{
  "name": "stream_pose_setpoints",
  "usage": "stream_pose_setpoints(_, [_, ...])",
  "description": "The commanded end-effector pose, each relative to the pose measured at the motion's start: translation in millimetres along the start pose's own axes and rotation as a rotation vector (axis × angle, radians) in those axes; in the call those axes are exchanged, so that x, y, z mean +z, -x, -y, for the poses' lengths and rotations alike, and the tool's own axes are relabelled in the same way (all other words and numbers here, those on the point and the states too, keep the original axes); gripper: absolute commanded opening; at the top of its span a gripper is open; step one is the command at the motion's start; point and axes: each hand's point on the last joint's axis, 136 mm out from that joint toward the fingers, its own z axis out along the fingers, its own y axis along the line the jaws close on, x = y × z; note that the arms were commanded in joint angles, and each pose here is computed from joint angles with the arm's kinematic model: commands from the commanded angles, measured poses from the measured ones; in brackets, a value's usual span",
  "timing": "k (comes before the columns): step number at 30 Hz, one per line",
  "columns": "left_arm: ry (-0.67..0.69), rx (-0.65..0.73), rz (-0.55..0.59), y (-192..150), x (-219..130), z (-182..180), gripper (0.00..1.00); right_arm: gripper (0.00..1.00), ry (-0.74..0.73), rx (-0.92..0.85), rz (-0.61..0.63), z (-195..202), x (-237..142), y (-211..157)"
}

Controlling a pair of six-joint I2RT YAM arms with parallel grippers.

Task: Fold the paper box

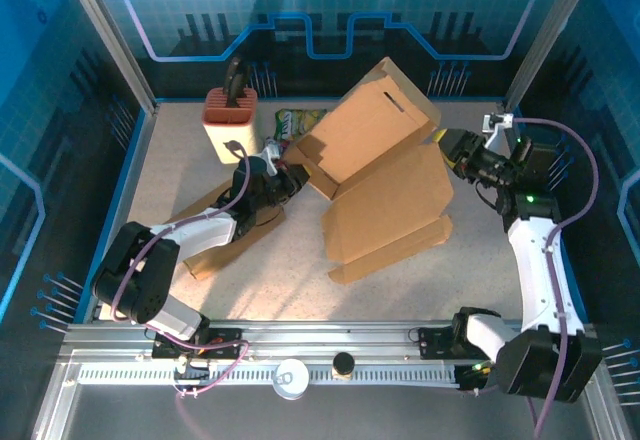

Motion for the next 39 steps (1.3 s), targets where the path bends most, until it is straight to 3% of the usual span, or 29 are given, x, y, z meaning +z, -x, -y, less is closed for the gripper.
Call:
stream_pose_setpoints(1, [-0.067, 0.010, 0.006, 9, 0, 22, 0.00, 0.51, 0.072, -0.098, -0.018, -37, 4, 0])
stream_pose_setpoints(11, [-0.068, 0.005, -0.001, 9, 3, 22, 0.00, 0.66, 0.065, -0.112, -0.056, -36, 18, -9])
stream_pose_setpoints(18, [-0.078, -0.009, -0.010, 8, 4, 23, 0.00, 0.72, 0.041, -0.130, -0.105, -32, 30, -18])
stream_pose_setpoints(22, [-0.083, -0.042, -0.008, 14, 3, 21, 0.00, 0.71, 0.015, -0.163, -0.091, -34, 19, -15])
stream_pose_setpoints(25, [-0.075, -0.065, -0.008, 23, 1, 16, 0.00, 0.65, 0.015, -0.215, -0.060, -46, 1, -9])
stream_pose_setpoints(32, [-0.037, -0.042, -0.040, 30, -1, 12, 0.00, 0.59, 0.102, -0.309, 0.034, -86, -37, 8])
stream_pose_setpoints(39, [-0.013, -0.009, -0.104, 25, -2, 4, 0.00, 0.57, 0.144, -0.366, 0.085, -106, -36, 41])
